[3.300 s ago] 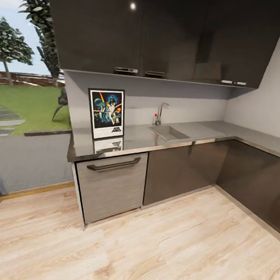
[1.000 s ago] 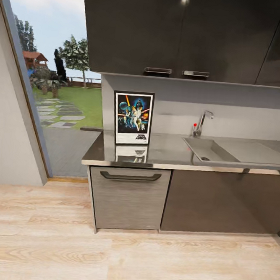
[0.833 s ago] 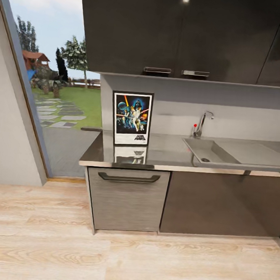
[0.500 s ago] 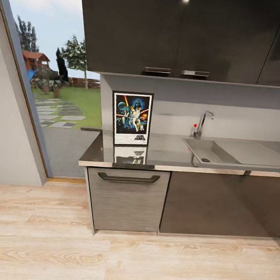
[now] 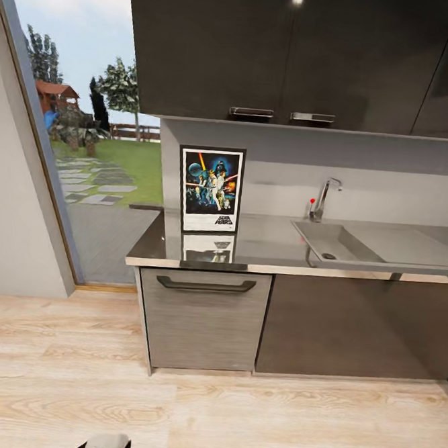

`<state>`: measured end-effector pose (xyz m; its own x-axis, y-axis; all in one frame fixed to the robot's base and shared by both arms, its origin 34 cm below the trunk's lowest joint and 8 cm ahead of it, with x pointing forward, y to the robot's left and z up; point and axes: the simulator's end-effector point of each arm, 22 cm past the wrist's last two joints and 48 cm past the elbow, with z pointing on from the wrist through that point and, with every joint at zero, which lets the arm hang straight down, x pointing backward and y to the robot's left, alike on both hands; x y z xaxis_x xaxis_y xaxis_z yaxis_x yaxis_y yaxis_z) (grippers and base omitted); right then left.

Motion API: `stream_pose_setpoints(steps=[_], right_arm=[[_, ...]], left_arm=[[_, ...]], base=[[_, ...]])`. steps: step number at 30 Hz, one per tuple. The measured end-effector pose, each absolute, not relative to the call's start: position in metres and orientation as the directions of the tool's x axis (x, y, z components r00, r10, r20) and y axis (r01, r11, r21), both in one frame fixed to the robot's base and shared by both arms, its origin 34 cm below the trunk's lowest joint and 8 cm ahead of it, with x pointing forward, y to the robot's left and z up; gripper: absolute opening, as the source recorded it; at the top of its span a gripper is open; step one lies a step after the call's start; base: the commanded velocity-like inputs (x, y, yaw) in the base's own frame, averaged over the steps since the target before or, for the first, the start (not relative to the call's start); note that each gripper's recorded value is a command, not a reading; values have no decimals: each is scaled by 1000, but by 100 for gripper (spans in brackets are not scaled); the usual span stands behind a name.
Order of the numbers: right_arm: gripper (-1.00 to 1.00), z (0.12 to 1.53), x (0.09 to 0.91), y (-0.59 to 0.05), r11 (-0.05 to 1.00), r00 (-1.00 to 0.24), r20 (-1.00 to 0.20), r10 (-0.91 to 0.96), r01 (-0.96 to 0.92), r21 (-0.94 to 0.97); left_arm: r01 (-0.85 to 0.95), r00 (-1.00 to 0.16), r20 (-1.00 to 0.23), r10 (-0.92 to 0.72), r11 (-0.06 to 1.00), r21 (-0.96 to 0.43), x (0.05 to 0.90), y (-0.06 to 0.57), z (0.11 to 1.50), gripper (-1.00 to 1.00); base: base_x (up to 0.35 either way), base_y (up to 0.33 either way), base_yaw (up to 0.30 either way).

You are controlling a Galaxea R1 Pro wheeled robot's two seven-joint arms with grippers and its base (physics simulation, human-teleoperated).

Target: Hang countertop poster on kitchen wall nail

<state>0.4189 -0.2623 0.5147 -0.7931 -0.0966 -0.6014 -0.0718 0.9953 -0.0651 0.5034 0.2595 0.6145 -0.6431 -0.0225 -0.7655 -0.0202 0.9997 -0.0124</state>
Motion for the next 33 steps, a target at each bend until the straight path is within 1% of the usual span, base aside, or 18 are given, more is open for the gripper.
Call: stream_pose_setpoints(steps=[4, 9, 13, 18, 22, 25, 29, 31, 33], right_arm=[[100, 517, 421, -262, 995, -784, -613, -97, -72, -66], [100, 528, 434, -260, 995, -733, -673, -99, -74, -67], [100, 529, 436, -260, 995, -725, -681, -100, -76, -66], [100, 530, 436, -261, 994, -721, -685, -105, -80, -69], [100, 531, 437, -270, 993, -718, -686, -118, -84, -83], [100, 532, 438, -277, 992, -714, -688, -127, -87, -93], [100, 535, 441, -283, 991, -706, -696, -130, -83, -100], [100, 550, 456, -292, 991, -659, -740, -134, -75, -113], [100, 561, 467, -294, 991, -625, -769, -134, -70, -116]], left_arm=[[7, -589, -808, -23, 999, -34, 539, 255, 666, 100], [143, -534, -845, -26, 982, -120, 568, 220, 746, 100], [176, -522, -852, -34, 973, -147, 571, 212, 764, 100], [209, -512, -854, -93, 951, -229, 593, 197, 793, 100], [293, -488, -865, -121, 910, -293, 628, 175, 839, 100], [414, -460, -878, -133, 843, -344, 658, 147, 895, 100], [494, -420, -898, -133, 796, -349, 686, 132, 952, 100], [526, -392, -910, -135, 779, -342, 713, 127, 989, 100], [533, -389, -911, -135, 774, -342, 729, 125, 1002, 100]], base=[[0, 0, 0], [0, 0, 0], [0, 0, 0], [0, 0, 0], [0, 0, 0], [0, 0, 0], [0, 0, 0], [0, 0, 0], [0, 0, 0]])
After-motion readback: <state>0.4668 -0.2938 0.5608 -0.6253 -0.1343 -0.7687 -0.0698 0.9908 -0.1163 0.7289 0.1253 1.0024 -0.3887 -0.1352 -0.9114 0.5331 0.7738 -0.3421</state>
